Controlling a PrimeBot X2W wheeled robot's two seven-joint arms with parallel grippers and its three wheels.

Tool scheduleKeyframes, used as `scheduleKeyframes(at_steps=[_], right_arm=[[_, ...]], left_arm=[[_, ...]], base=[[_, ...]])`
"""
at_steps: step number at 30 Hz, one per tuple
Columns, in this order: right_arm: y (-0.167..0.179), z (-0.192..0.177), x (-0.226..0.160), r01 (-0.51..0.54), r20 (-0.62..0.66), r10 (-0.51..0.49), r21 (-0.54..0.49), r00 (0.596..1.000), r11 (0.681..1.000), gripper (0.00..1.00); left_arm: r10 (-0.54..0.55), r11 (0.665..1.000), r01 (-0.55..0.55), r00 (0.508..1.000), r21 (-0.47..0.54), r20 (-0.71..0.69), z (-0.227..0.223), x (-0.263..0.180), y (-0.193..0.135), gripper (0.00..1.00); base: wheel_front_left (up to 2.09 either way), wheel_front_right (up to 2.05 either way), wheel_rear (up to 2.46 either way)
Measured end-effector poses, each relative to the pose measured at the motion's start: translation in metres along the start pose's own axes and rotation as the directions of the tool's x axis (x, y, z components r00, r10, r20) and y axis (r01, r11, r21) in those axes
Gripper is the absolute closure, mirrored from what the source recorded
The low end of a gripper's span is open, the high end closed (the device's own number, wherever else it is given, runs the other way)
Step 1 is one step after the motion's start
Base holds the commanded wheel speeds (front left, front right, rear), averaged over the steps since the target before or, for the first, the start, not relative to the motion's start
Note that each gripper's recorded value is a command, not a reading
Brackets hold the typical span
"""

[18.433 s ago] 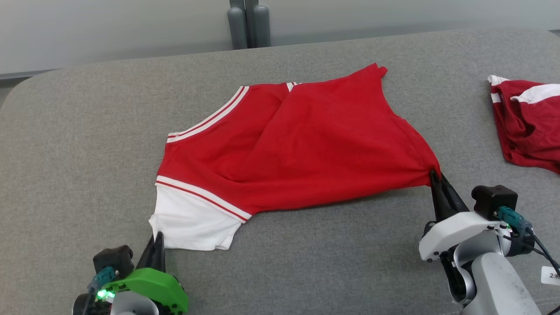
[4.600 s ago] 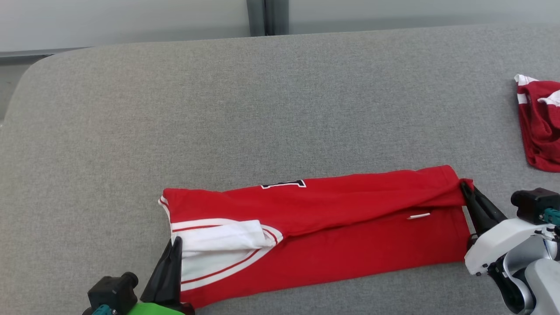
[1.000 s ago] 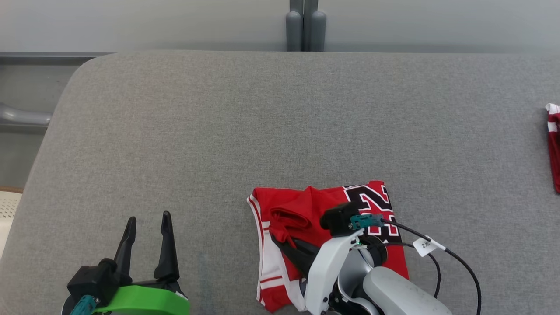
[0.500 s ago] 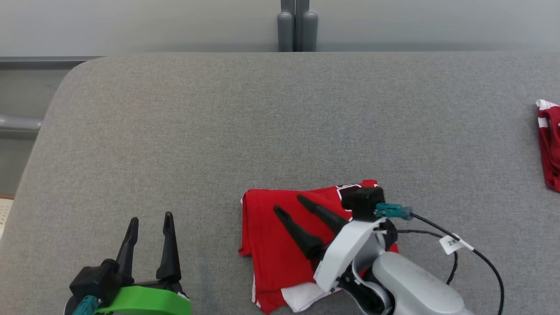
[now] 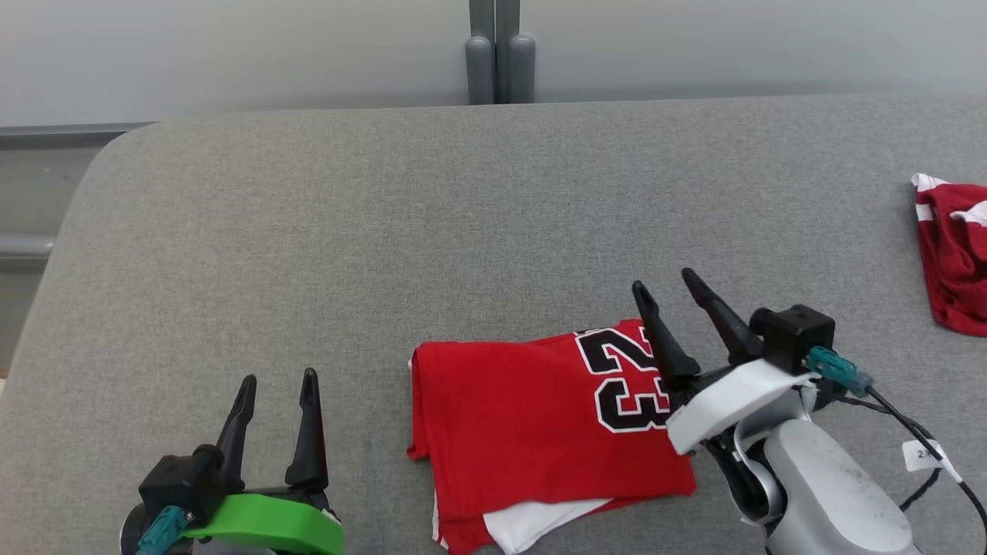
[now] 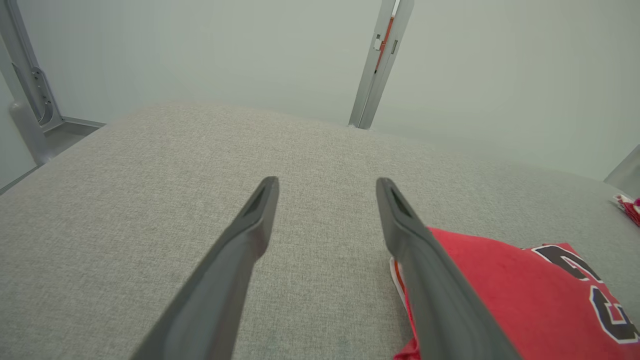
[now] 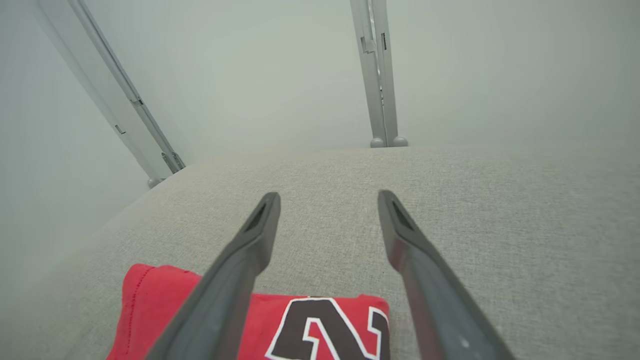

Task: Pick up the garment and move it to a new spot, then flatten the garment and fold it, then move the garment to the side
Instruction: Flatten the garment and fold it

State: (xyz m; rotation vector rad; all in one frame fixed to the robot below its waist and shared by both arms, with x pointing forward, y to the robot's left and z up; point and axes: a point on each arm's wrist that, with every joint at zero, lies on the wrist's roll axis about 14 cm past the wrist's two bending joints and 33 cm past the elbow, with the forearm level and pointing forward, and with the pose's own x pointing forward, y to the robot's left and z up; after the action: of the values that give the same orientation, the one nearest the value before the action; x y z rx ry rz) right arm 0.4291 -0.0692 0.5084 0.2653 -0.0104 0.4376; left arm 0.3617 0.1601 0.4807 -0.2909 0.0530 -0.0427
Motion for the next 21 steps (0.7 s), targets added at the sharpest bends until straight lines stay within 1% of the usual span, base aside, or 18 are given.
scheduleKeyframes(at_steps=[6, 10, 14, 21], right_arm=[[-0.026, 0.015, -0.024, 0.12, 0.064, -0.116, -0.054, 0.991, 0.991, 0.0], [-0.031, 0.019, -0.041, 0.176, 0.09, -0.171, -0.052, 0.981, 0.983, 0.0], [-0.035, 0.023, -0.055, 0.211, 0.11, -0.202, -0.071, 0.973, 0.975, 0.0], [-0.031, 0.026, -0.066, 0.22, 0.124, -0.209, -0.086, 0.97, 0.972, 0.0]], left_arm=[[-0.019, 1.0, 0.019, 1.0, 0.016, 0.0, -0.001, -0.001, -0.005, 0.0], [-0.019, 1.0, 0.018, 1.0, 0.012, 0.012, 0.001, -0.004, -0.007, 0.0], [-0.007, 1.0, 0.007, 1.0, 0.011, 0.011, -0.002, -0.013, -0.005, 0.0], [0.007, 1.0, -0.007, 1.0, 0.014, 0.018, -0.001, -0.022, -0.002, 0.0]], base=[[0.0, 0.0, 0.0], [0.0, 0.0, 0.0], [0.0, 0.0, 0.0], [0.0, 0.0, 0.0]])
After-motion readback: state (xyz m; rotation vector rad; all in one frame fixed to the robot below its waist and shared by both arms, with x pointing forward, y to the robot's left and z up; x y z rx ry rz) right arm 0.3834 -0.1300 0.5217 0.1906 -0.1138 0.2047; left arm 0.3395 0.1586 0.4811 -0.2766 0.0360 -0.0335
